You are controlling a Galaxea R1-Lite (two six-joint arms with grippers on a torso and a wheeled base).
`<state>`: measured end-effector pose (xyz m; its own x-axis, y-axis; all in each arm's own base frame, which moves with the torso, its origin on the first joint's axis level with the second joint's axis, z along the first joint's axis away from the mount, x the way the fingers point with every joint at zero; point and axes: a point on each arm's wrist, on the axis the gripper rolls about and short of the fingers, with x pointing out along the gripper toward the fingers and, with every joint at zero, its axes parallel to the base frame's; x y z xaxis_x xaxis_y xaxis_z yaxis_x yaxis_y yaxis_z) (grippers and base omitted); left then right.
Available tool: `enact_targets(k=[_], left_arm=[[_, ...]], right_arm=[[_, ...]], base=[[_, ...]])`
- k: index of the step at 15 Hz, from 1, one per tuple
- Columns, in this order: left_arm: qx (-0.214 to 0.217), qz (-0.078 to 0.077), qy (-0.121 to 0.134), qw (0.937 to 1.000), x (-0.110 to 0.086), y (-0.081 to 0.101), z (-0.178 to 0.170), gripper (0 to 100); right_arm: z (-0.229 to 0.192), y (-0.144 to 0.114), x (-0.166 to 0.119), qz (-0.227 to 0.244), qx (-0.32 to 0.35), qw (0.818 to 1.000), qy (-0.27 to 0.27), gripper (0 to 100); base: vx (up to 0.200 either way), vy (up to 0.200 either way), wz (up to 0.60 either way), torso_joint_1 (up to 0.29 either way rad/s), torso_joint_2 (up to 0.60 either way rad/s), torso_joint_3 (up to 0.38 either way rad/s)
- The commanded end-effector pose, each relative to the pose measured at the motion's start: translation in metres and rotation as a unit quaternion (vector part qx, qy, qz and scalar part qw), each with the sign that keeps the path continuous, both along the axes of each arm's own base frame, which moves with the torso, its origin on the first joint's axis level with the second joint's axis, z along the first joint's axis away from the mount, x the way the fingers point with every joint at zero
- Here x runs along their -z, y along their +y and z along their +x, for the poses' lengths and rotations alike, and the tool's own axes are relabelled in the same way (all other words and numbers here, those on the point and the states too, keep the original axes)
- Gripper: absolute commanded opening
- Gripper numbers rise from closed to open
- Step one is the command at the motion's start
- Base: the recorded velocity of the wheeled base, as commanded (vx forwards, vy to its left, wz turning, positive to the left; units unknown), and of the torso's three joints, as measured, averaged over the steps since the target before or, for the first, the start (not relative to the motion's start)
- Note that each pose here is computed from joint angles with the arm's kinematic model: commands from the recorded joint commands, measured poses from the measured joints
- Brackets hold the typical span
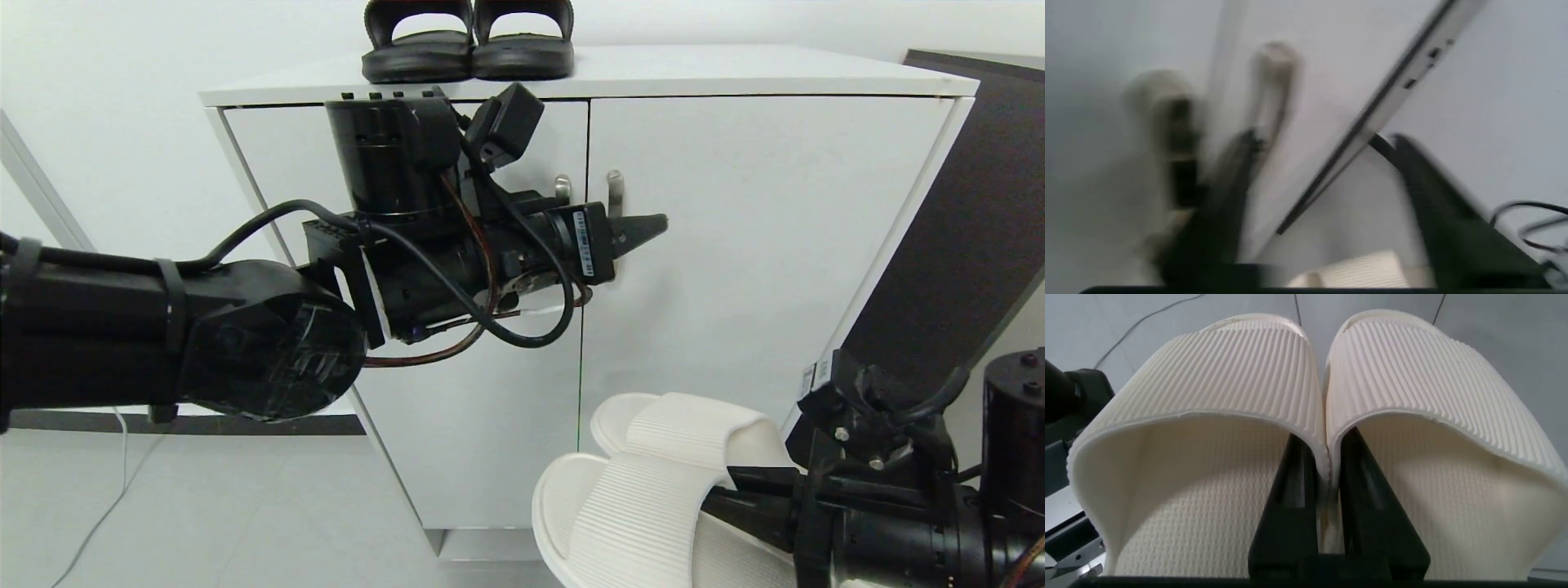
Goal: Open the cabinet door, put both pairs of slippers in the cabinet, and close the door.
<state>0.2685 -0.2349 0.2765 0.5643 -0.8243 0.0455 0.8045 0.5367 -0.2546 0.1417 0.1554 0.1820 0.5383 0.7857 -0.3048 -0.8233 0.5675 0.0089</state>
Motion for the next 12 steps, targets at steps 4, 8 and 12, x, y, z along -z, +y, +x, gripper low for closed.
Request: enact_targets(k=[4,8,12], left_arm=[[0.018,0.003,0.001,0.9998,-0.001,0.006,-0.021,0],[0.027,0.005,0.004,0.9996,-0.001,0.018,-0.042,0],[0.027,-0.011,-0.013,0.9995,0.003,0.038,-0.064,0]], right_arm=[[-0.013,-0.01,-0.003,0.014,-0.049,0.999,0.006,0],[-0.023,-0.017,-0.004,0.011,-0.084,0.996,0.024,0],[-0.023,-0.017,-0.003,0.008,-0.085,0.996,0.027,0]], base=[[0.0,0.0,0.0,0.0,0.0,0.0],[0.0,0.0,0.0,0.0,0.0,0.0],[0.0,0.0,0.0,0.0,0.0,0.0]])
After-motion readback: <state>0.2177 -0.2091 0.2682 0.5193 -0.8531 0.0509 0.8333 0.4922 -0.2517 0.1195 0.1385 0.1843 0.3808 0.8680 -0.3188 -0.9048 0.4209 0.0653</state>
